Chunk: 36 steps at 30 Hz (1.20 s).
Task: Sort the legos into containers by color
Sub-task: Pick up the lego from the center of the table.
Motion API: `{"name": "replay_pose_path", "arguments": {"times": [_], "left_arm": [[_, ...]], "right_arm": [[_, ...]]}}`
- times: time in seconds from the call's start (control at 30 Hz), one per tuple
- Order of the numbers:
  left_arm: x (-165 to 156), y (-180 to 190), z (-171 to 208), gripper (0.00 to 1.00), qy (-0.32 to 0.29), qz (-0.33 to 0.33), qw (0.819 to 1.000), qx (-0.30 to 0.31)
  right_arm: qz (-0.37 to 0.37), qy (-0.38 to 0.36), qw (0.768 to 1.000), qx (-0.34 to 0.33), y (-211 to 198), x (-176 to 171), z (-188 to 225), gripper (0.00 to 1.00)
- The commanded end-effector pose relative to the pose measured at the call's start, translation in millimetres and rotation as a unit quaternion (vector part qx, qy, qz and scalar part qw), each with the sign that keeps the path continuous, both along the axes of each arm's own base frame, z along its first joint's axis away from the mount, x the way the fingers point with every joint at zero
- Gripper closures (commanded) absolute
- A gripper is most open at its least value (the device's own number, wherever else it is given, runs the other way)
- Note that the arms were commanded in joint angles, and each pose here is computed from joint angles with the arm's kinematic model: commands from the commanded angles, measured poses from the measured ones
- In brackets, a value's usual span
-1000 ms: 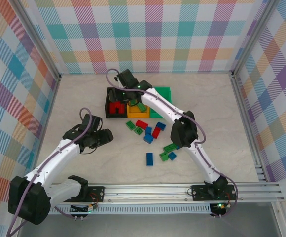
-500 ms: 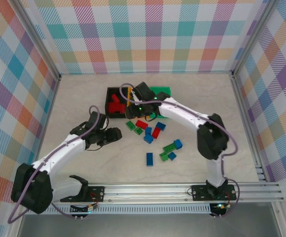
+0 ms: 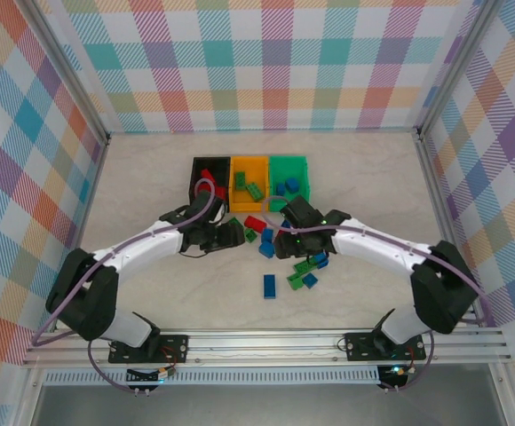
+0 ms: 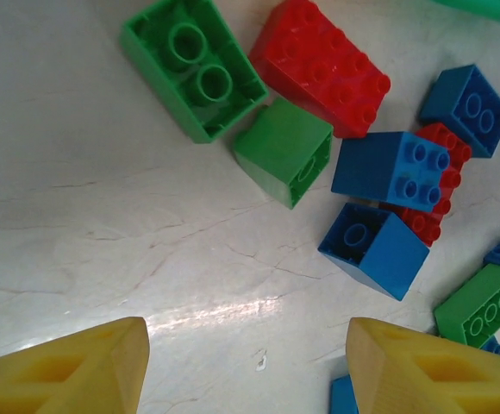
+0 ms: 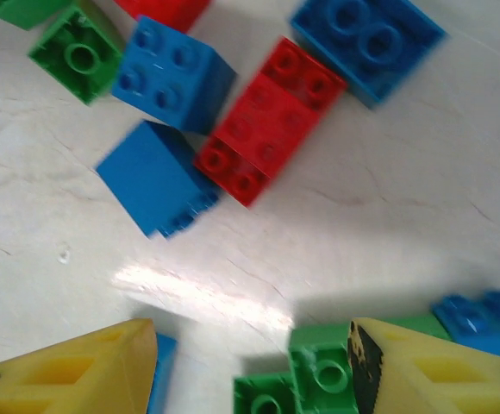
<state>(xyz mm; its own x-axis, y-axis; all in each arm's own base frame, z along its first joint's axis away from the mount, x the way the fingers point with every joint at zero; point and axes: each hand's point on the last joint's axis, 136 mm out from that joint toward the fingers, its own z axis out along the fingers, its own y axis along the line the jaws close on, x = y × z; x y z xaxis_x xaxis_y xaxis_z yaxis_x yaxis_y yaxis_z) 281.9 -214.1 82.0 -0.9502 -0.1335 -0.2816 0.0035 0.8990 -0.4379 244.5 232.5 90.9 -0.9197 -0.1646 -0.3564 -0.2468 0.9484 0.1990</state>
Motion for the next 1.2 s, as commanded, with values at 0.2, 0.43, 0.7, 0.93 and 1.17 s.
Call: {"name": "replay_pose_path", "arguments": {"times": [0.2,0.43,0.7,0.93,1.17], "left_arm": [[-5,-40,-8,0.38,0.006,-0.049,0.999,0.005],[-10,-45,-14,0.38,0.014,-0.056,0.998,0.012],[-12,-36,-10,0.38,0.005,-0.051,0.998,0.028],[-15,-31,-13,0.38,0.006,-0.049,0.998,0.037],[-11,-37,-14,0.38,0.008,-0.052,0.998,0.031]], "right_arm": [[-0.122,0.032,0.991,-0.047,-81,-19,-23,0.37],[-0.117,0.052,0.991,-0.036,-76,-11,-37,0.37],[-0.115,0.066,0.99,-0.051,-72,1,-56,0.49],[-0.11,0.053,0.992,-0.031,-69,3,-47,0.72],[-0.109,0.036,0.993,-0.018,-67,7,-30,0.71]]}}
